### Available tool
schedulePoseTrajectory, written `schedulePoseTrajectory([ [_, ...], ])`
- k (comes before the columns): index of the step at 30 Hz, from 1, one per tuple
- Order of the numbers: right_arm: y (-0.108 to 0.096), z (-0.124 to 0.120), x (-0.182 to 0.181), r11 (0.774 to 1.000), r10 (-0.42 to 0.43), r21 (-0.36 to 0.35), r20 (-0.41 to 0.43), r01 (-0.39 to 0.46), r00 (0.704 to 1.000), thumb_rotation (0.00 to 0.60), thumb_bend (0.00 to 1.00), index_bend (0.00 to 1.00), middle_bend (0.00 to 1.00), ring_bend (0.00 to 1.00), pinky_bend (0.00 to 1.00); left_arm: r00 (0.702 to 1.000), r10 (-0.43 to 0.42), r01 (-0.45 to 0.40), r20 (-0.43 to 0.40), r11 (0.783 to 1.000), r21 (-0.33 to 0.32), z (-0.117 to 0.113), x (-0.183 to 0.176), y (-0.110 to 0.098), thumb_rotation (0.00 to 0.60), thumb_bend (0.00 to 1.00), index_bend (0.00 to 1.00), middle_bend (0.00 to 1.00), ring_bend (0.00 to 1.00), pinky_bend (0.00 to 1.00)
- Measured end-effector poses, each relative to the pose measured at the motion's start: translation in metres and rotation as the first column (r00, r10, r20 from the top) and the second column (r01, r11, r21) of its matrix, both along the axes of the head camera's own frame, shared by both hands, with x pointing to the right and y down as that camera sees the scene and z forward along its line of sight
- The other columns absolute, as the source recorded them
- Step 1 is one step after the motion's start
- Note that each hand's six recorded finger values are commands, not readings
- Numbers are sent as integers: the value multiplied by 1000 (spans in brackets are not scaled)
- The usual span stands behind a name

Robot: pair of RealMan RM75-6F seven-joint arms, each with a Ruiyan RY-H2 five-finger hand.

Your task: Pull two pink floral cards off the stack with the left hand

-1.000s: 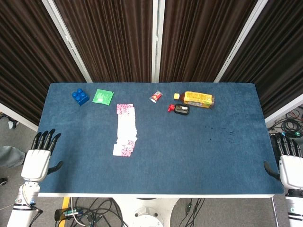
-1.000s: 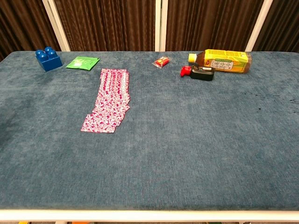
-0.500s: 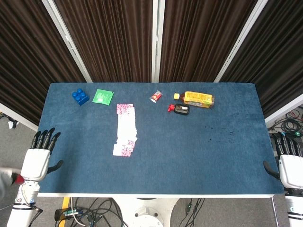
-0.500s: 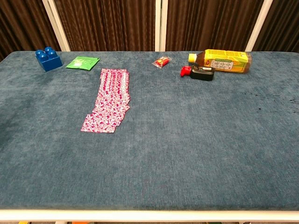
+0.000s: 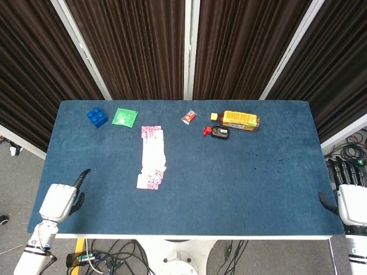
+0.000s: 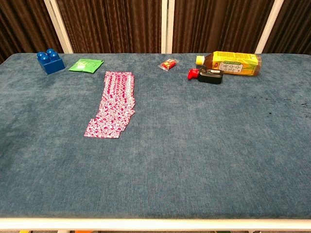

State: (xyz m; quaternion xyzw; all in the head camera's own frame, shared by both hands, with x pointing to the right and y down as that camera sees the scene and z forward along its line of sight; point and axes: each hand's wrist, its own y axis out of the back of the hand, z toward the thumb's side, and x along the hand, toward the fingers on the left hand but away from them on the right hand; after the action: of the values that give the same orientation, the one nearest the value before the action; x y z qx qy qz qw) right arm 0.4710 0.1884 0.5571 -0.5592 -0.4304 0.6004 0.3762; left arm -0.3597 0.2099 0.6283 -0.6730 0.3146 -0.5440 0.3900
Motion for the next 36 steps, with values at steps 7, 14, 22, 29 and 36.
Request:
schedulePoseTrajectory([
  [7,-3,0,0,1000,4,-5,-9,-4,1000,600,229,0,0,0,0,993,110,-106,38,991,-85,22,26,-2,600,575,94,893,901,929],
  [14,-3,-2,4,1000,20,-6,-21,-20,1000,600,230,0,0,0,0,964,261,-247,44,947,-206,53,72,0,600,576,95,892,900,928],
  [22,-4,-1,5,999,29,-23,-25,-30,999,600,231,0,0,0,0,952,307,-295,0,916,-273,79,110,4,600,577,95,892,900,928],
  [29,-3,0,9,998,42,-36,-29,-43,999,600,231,0,0,0,0,946,325,-308,0,899,-312,96,124,1,600,577,95,892,900,928],
  [36,-2,0,17,997,66,-38,-33,-67,997,600,232,0,0,0,0,942,336,-311,22,893,-326,106,132,-6,600,583,94,888,900,928],
])
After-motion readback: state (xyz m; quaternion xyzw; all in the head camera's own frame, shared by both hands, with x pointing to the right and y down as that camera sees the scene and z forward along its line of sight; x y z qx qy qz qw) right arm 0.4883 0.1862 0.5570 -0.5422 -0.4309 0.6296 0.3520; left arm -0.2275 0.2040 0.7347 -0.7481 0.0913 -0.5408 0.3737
